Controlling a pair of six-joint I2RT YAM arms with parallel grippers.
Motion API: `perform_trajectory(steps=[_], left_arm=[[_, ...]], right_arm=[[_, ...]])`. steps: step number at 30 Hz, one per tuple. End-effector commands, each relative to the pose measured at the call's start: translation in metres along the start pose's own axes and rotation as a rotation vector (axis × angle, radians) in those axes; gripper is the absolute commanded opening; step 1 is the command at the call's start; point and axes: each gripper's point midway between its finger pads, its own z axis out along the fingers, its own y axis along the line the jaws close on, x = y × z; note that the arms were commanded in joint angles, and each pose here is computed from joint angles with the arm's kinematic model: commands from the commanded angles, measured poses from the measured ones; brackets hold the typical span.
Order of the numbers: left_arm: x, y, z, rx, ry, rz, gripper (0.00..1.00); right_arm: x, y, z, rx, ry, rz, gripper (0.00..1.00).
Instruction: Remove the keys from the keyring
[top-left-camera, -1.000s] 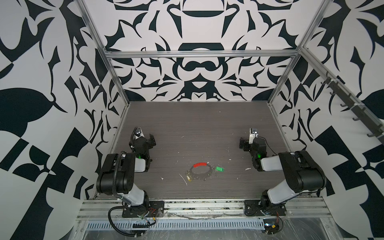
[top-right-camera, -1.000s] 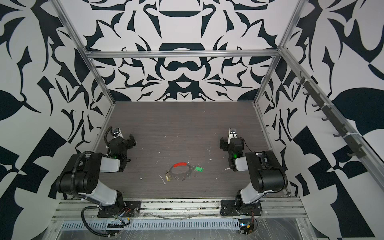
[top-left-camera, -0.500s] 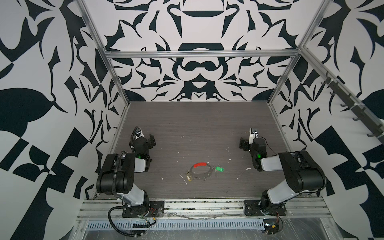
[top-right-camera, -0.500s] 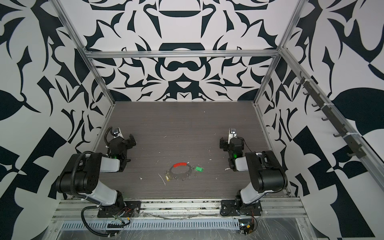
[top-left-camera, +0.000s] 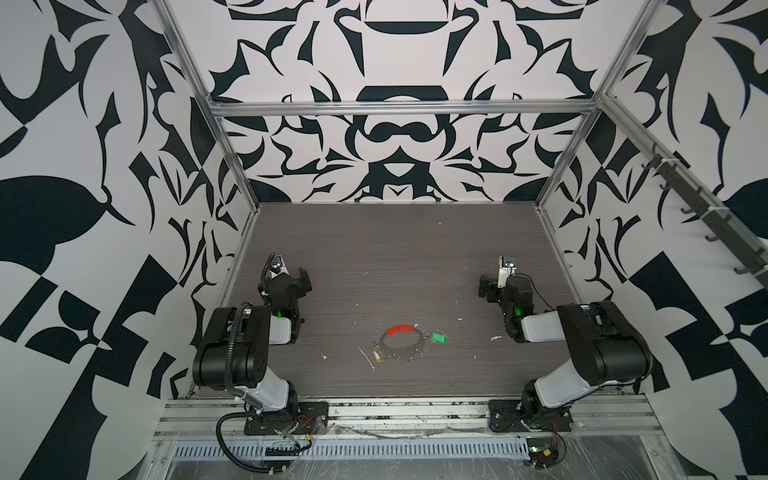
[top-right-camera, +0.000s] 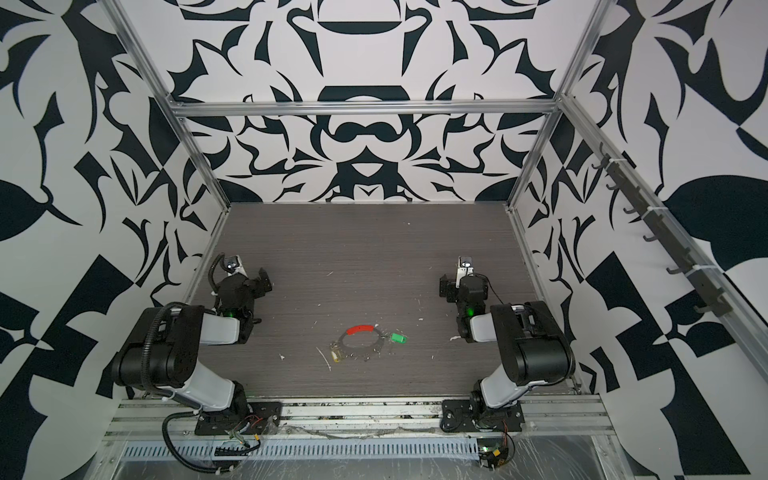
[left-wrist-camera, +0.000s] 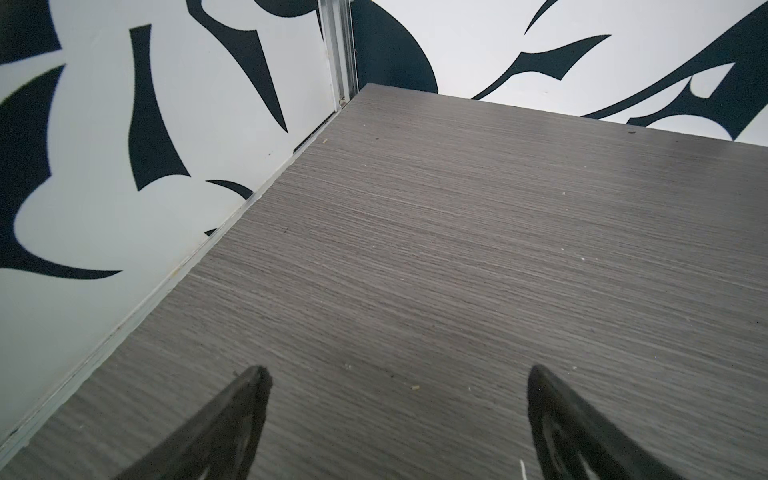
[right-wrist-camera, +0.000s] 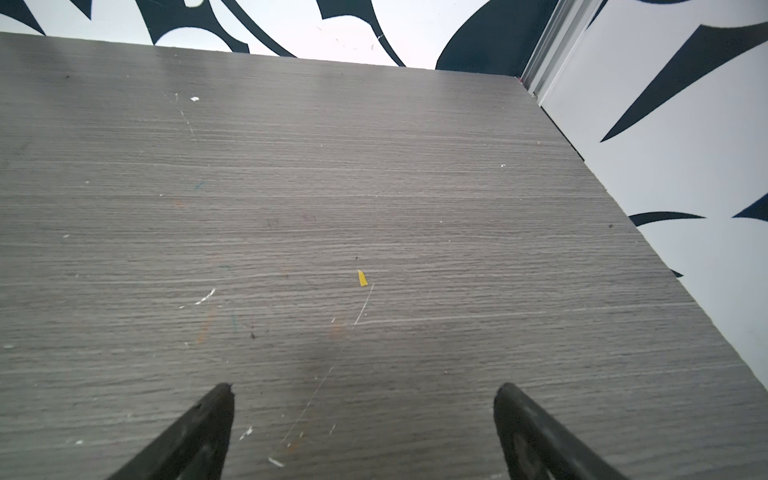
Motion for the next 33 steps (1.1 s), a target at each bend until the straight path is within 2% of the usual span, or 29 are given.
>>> perform_trajectory(steps=[1, 10, 16, 20, 22, 24, 26, 28, 29, 30, 31, 33], left_arm=[[-0.012, -0.001, 0.001, 0.003, -0.035, -0.019, 1.00], [-0.013, 0.001, 0.000, -0.002, -0.045, -0.024, 0.99], [-0.039, -0.008, -0.019, -0.030, -0.059, 0.029, 0.99], [-0.059, -0.015, -0.029, -0.047, -0.064, 0.059, 0.99], [-0.068, -0.014, -0.032, -0.051, -0.069, -0.006, 0.99], [-0.085, -0.004, -0.038, -0.101, -0.109, -0.155, 0.99], [-0.089, 0.008, -0.043, -0.156, -0.122, -0.327, 0.99], [-0.076, 0.023, -0.051, -0.242, -0.074, -0.550, 0.99], [-0.064, 0.033, -0.059, -0.312, -0.037, -0.679, 0.99], [-0.050, 0.043, -0.068, -0.373, 0.005, -0.823, 0.99], [-0.047, 0.039, -0.066, -0.323, 0.028, -0.876, 0.99], [-0.049, 0.025, -0.061, -0.186, 0.035, -0.912, 1.00]], right_arm=[[-0.020, 0.002, -0.001, -0.008, -0.061, 0.005, 1.00], [-0.023, 0.000, -0.003, 0.008, -0.075, 0.020, 1.00], [-0.055, -0.003, -0.020, 0.112, -0.041, -0.034, 1.00], [-0.085, 0.008, -0.038, 0.161, -0.086, -0.022, 1.00], [-0.102, 0.013, -0.048, 0.164, -0.132, 0.010, 1.00], [-0.115, 0.015, -0.055, 0.141, -0.161, 0.093, 1.00], [-0.122, 0.017, -0.059, 0.109, -0.181, 0.255, 1.00], [-0.099, -0.001, -0.065, 0.197, -0.092, 0.533, 1.00], [-0.092, -0.001, -0.065, 0.189, -0.054, 0.598, 1.00], [-0.089, 0.011, -0.057, 0.077, -0.018, 0.616, 0.99], [-0.087, 0.023, -0.052, -0.008, -0.010, 0.626, 1.00], [-0.082, 0.037, -0.050, -0.082, 0.010, 0.632, 1.00]])
